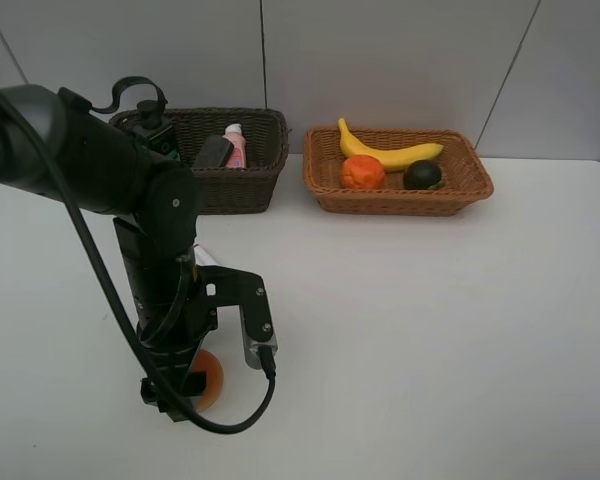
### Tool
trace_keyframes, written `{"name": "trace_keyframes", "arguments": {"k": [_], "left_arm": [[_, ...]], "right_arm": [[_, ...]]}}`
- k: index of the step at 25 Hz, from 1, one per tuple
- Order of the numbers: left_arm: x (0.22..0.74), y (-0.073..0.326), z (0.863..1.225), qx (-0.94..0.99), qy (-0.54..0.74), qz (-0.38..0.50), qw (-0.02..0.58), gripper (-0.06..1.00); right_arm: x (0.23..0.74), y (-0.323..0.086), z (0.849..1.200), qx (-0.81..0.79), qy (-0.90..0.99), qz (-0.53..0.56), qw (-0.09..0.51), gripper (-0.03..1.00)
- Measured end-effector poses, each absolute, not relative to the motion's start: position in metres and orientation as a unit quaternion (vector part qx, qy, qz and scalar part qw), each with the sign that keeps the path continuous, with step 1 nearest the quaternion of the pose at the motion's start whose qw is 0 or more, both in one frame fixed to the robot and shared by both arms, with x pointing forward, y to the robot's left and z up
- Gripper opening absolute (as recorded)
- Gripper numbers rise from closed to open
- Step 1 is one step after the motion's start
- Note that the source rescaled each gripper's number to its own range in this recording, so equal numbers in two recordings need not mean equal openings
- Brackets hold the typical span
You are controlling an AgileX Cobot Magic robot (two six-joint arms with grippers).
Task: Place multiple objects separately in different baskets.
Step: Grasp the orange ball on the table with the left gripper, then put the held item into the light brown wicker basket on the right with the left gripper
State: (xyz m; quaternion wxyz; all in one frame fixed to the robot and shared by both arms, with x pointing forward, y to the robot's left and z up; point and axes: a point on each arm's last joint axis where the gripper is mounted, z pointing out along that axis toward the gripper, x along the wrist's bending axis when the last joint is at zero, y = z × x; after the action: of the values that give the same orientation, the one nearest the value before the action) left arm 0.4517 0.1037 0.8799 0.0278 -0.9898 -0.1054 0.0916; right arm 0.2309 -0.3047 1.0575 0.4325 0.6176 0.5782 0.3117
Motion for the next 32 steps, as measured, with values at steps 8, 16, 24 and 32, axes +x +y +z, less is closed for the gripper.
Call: {"name": "trace_keyframes", "arguments": {"k": [8,16,24,32], "left_arm": [[0.452,0.104,0.88,-0.99,-0.106,0.092,0.028,0.73],[0.452,0.103,0.88,-0.99,-0.104,0.089,0.026,0.6],[0.453,0.103,0.88,-0.99,-0.104,0.087,0.024,0.6],[0.476,0.084,0.962,-0.99,-0.101,-0.027,-0.094,0.6]], "right_arm": [[0.231,-0.305,1.058,0.618,0.578,0.312,0.433,0.98],[0.231,-0.305,1.058,0.618,0.578,0.312,0.433,0.98],[0.231,-0.305,1.058,0.618,0.578,0.312,0.433,0.98],[0.231,-0.305,1.058,0.618,0.578,0.312,0.433,0.98]]}}
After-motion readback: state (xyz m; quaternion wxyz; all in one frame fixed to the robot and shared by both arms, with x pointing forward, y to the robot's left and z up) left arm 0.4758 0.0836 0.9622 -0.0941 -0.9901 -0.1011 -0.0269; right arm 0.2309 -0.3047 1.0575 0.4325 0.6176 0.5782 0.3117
